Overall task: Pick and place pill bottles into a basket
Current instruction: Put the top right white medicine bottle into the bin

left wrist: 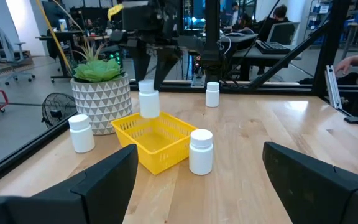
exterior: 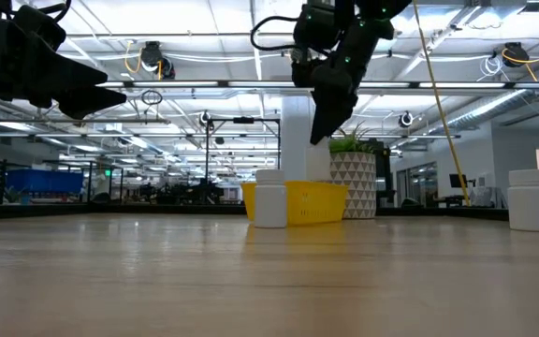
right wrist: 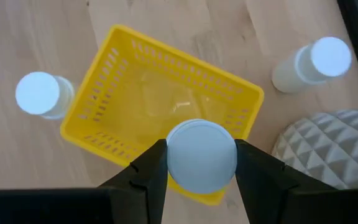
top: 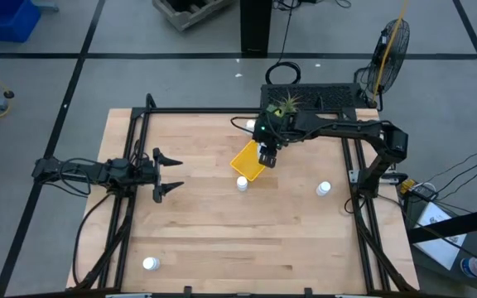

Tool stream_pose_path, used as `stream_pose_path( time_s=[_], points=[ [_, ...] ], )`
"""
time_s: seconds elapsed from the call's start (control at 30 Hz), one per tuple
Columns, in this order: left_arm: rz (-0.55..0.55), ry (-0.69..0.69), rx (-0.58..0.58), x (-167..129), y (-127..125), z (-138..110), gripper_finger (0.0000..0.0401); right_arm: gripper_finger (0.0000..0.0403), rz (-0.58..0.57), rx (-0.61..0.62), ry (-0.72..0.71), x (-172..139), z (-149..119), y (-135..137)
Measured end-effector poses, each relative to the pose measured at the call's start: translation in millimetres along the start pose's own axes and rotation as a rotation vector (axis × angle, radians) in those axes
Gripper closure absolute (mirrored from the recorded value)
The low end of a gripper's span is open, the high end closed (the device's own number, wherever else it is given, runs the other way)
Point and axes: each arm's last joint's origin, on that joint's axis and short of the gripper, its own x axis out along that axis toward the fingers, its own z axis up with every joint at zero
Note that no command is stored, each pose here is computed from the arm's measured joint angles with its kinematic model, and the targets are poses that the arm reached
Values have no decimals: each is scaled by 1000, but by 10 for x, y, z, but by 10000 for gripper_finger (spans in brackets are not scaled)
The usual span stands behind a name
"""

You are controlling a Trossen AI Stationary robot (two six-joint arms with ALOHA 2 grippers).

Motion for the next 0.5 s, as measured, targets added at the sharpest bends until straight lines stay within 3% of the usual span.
stream_pose_path(
  time_s=[0.5],
  points=[
    [0,0,0,0,0,0,50,258,0,18,5,243,-184,8]
  ],
)
